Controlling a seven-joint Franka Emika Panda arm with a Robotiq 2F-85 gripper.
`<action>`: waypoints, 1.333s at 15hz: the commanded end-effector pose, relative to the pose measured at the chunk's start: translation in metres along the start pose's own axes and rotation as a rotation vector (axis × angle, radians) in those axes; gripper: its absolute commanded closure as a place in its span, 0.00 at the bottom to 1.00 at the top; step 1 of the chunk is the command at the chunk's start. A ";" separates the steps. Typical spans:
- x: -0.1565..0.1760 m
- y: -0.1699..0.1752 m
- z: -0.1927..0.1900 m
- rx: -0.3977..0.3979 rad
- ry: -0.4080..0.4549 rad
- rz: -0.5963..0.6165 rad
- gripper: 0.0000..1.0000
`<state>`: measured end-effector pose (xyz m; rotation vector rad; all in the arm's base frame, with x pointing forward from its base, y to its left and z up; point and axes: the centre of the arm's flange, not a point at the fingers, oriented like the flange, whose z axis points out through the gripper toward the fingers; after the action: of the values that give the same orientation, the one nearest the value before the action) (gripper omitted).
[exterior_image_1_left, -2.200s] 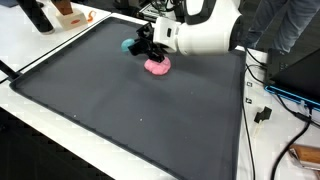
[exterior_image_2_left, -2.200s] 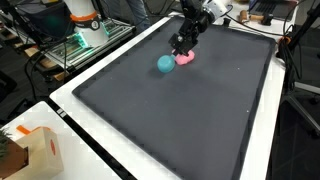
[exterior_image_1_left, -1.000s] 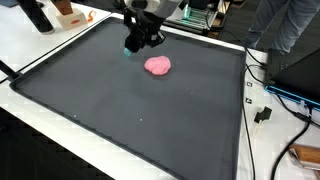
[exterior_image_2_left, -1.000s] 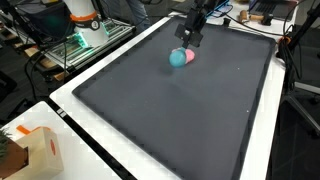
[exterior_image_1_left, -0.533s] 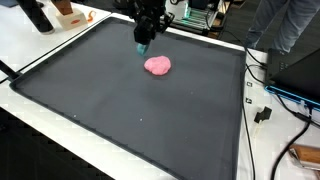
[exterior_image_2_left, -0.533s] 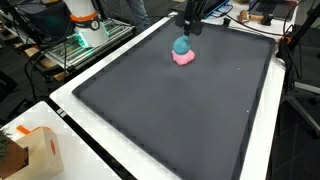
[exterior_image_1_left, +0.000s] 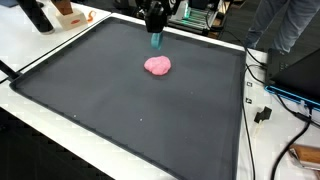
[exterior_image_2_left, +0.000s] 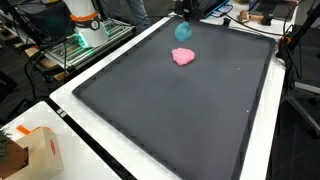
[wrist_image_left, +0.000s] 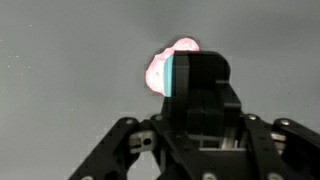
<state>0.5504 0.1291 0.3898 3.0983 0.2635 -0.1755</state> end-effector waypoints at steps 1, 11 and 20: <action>-0.026 0.002 -0.009 0.072 0.013 -0.025 0.75; -0.021 -0.005 -0.018 0.086 0.023 -0.036 0.50; -0.012 0.044 -0.021 0.364 -0.025 -0.053 0.75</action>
<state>0.5379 0.1157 0.4095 3.3149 0.3125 -0.2173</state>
